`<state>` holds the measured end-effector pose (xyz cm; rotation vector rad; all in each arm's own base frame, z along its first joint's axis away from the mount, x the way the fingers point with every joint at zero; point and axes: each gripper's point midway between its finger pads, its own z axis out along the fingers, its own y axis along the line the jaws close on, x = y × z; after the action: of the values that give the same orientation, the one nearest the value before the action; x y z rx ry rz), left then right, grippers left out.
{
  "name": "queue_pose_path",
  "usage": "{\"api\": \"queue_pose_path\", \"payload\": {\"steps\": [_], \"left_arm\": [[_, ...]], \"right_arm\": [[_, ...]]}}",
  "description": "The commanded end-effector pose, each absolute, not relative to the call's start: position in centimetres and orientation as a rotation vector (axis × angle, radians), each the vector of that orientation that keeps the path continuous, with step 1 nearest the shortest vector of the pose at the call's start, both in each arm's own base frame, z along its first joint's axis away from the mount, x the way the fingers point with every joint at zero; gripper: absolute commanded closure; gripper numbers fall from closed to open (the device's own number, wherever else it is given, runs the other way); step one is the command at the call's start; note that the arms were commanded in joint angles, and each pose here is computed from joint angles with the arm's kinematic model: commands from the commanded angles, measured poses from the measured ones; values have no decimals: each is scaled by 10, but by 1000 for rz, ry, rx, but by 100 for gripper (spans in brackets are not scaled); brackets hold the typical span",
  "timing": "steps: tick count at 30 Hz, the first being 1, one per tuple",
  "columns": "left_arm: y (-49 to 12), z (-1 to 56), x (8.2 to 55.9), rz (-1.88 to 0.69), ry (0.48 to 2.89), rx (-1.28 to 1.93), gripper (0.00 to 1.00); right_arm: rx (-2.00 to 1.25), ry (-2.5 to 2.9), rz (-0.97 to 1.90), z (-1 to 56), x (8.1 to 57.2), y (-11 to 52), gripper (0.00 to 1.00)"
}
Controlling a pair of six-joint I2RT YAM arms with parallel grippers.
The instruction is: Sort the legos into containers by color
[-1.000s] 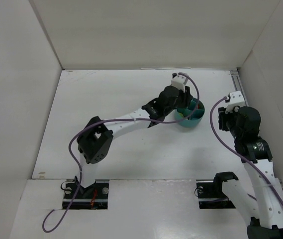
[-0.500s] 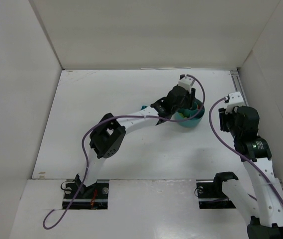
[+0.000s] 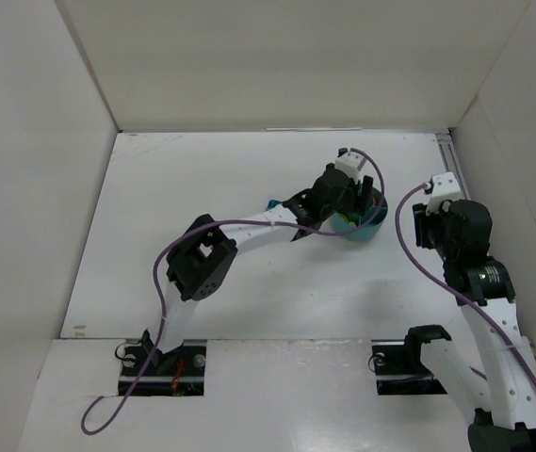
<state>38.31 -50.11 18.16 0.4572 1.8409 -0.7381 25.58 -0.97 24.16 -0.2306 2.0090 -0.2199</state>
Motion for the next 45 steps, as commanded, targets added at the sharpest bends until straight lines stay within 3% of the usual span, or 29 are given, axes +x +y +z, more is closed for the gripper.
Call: {"api": "queue_pose_path", "payload": {"steps": [1,7,14,24,33,45], "left_arm": [[-491,259,362,-846,1680,464,34],[-455,288,289,-989,1455,719,14],[-418,310,203,-1269,1151,997,6],[-414,315,187,-1444,1073,1064,6],[-418,327,179,-1587,1004,1100,7],[-422,330,174,-1649,977,1137,20]], "right_arm": [[-256,1898,-138,274,269,5,74],[-444,1792,226,288,288,70,74],[-722,1504,695,322,280,147,74],[-812,1337,802,359,233,162,74],[-837,1365,868,337,222,167,73],[-837,1379,871,329,223,167,73]]}}
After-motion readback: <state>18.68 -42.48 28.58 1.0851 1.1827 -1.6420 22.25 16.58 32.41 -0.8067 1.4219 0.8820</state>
